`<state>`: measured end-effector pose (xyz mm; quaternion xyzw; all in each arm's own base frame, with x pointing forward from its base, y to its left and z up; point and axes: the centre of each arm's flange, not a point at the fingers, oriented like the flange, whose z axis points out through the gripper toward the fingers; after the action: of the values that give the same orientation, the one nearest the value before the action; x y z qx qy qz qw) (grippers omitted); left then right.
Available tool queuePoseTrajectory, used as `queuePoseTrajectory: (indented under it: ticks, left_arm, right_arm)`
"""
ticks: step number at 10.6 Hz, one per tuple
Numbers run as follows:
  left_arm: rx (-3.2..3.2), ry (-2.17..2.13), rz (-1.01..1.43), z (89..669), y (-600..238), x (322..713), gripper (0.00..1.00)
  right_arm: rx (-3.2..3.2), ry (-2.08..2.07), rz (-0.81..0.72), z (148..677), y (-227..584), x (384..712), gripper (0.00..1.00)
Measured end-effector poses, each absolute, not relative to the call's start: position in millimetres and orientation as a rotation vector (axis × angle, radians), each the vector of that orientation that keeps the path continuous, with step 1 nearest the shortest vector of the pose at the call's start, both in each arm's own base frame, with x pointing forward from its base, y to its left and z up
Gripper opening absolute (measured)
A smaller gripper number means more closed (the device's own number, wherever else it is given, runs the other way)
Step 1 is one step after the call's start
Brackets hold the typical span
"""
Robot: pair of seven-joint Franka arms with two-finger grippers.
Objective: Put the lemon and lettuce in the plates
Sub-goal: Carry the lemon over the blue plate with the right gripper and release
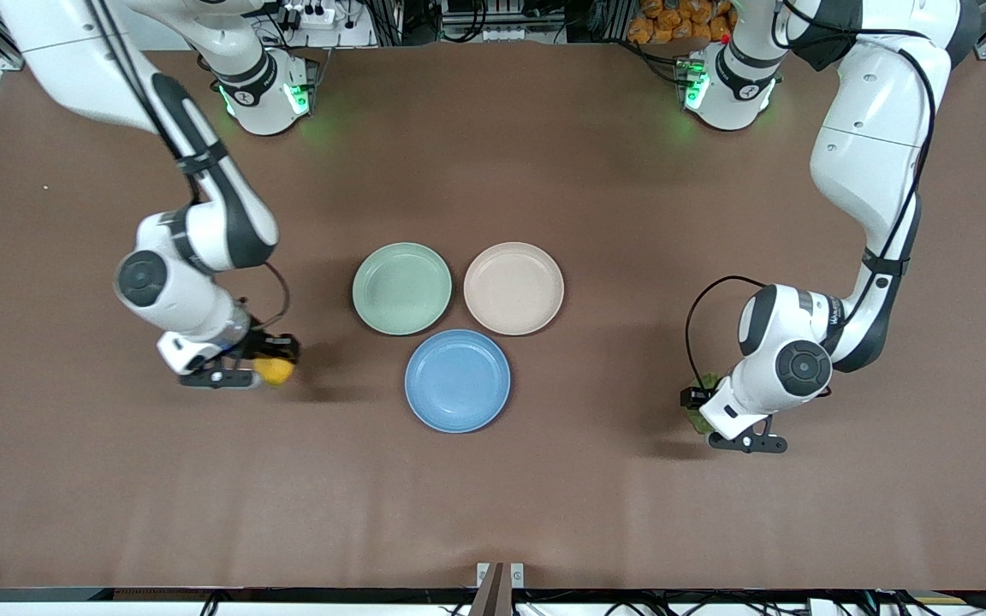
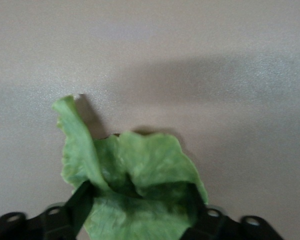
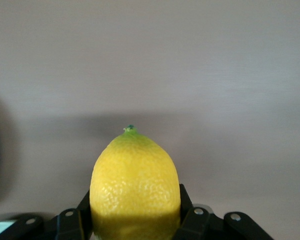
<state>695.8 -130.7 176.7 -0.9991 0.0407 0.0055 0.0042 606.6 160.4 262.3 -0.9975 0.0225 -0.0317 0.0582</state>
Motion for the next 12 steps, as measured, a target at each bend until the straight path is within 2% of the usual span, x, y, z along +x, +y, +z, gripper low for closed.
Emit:
queuePoseTrajectory:
  ticks: [2, 5, 9, 12]
  left_arm:
    - [-3.131, 0.128, 0.006, 180, -131, 698, 0.5]
    - [-3.133, 0.13, -0.023, 189, -132, 703, 0.06]
    - [-3.136, 0.084, -0.069, 233, -141, 706, 0.04]
    - [-3.132, 0.025, -0.047, 263, -158, 683, 0.04]
  right_arm:
    - [-2.977, 0.099, -0.12, 281, 227, 600, 0.64]
    - [-2.913, 0.16, -0.131, 289, 315, 596, 0.64]
    - [-2.934, 0.218, -0.11, 235, 380, 595, 0.64]
    - [-2.928, 0.273, -0.157, 219, 402, 602, 0.64]
